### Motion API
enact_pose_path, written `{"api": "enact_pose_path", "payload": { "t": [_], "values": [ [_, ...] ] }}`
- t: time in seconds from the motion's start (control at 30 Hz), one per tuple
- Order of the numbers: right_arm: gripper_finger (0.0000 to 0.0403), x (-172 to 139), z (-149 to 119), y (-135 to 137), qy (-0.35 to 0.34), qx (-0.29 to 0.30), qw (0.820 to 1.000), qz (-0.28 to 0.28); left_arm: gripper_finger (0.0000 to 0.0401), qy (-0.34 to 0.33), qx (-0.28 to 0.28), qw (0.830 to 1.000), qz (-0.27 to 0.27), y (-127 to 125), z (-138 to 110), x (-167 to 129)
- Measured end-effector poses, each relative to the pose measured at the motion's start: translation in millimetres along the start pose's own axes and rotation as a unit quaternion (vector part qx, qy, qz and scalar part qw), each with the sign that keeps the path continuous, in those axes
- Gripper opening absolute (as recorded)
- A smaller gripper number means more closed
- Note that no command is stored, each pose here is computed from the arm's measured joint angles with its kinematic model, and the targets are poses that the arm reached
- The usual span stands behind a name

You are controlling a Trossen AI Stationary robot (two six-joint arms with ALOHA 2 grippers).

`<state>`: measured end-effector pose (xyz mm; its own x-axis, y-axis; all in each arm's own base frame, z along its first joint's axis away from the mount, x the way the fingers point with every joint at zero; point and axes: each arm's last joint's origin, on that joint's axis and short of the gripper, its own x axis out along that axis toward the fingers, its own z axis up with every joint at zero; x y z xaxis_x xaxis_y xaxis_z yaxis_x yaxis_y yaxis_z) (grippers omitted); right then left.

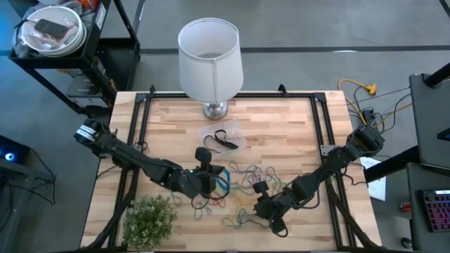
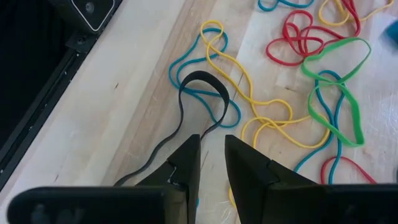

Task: Pick and place rubber bands into bin
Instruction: Put the blue rubber band into the transparent container

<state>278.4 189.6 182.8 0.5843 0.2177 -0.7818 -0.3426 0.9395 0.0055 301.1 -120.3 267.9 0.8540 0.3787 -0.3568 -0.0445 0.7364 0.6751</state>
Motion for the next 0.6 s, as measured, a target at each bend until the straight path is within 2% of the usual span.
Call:
{"api": "enact_pose_path", "payload": {
  "t": [0.33,0.6],
  "values": [
    [0.0068,0,0,0,0.000,0.000,1.000,0.000,0.0001,0.008,0.004,0.998,0.070,40,-7,24],
    [0.0068,0,0,0,0.000,0.000,1.000,0.000,0.0001,0.080,-0.007,0.990,0.113,72,-42,54]
  ]
}}
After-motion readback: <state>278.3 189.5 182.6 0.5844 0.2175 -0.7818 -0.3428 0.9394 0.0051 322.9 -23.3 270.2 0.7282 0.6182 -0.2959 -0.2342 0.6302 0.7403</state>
